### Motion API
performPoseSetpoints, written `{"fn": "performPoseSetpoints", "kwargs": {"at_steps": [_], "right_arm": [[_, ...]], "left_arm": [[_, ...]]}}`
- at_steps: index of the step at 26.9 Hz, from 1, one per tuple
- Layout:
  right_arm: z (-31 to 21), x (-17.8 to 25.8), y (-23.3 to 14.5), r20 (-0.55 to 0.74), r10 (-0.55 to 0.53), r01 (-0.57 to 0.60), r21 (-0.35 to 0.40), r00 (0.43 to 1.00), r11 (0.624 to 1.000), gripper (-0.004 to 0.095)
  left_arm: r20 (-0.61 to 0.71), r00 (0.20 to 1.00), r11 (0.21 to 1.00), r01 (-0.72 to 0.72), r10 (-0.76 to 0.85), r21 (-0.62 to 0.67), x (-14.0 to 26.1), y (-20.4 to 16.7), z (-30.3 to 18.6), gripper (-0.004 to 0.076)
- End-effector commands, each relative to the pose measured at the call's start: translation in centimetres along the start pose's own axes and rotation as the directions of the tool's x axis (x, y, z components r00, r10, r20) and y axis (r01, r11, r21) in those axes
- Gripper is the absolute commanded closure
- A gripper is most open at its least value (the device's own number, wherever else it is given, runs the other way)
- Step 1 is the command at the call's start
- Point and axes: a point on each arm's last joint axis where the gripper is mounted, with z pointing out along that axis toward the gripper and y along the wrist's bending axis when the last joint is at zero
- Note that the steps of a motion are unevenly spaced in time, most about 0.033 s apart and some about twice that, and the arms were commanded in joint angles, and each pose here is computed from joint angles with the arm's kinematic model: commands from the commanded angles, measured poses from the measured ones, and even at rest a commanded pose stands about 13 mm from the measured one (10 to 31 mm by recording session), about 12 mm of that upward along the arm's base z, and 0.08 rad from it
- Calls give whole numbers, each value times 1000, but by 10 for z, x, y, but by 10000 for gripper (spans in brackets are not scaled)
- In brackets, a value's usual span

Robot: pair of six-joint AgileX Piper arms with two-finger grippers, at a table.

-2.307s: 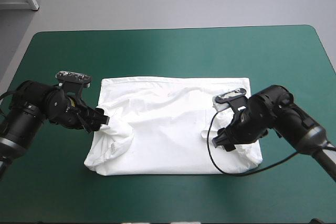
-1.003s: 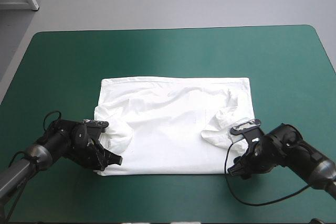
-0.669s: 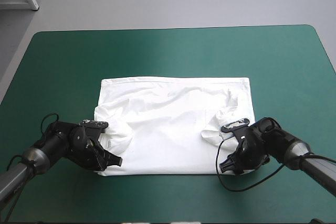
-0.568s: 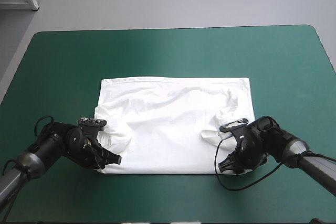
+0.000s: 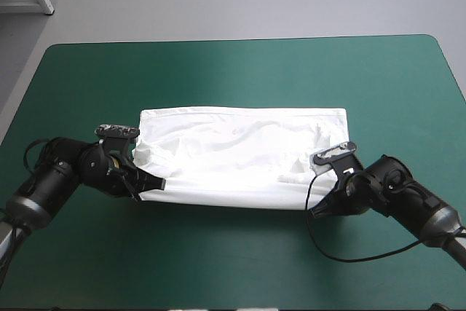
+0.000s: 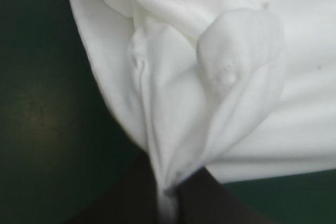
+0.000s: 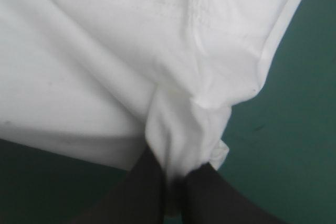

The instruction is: Fold the cloth

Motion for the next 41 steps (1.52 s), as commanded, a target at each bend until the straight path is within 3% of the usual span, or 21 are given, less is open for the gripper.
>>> {"fn": "performPoseSetpoints", "kwargs": {"at_steps": [1, 4, 11, 16, 22, 25, 30, 32, 35, 38, 41], "right_arm": [[-29, -31, -11, 180, -39, 21, 100, 983, 995, 923], [-39, -72, -29, 295, -30, -29, 192, 955, 981, 923], [-6, -132, -76, 330, 48, -132, 238, 943, 962, 923], [25, -151, -74, 370, 0, -88, 221, 929, 971, 923], [52, -161, -70, 407, 30, -107, 169, 913, 980, 919], [59, -164, -67, 423, 63, -127, 127, 904, 984, 791], [51, -167, -67, 449, 81, -143, 105, 890, 984, 349], [39, -168, -69, 444, 87, -154, 117, 892, 981, 223], [14, -168, -73, 454, 85, -168, 145, 887, 975, 189], [-13, -162, -77, 473, 71, -174, 177, 878, 969, 192], [-34, -153, -79, 471, 76, -186, 191, 879, 964, 217]], "left_arm": [[45, 999, 999, -22, 24, -40, -25, 0, -9, 732], [69, 997, 996, -38, 43, -79, -63, 3, -4, 732], [145, 989, 994, 2, 15, -113, -128, 31, 18, 732], [251, 968, 993, 25, 5, -117, -153, 41, 46, 732], [329, 944, 993, 25, 16, -119, -169, 43, 73, 731], [357, 934, 993, 22, 21, -116, -173, 43, 80, 683], [380, 925, 993, 24, 21, -112, -176, 43, 77, 383], [350, 937, 993, 27, 15, -116, -177, 43, 71, 277], [320, 947, 992, 32, 10, -126, -185, 42, 49, 224], [282, 959, 992, 40, -4, -120, -190, 38, 22, 237], [229, 973, 998, 18, -3, -61, -190, 27, 4, 304]]}}
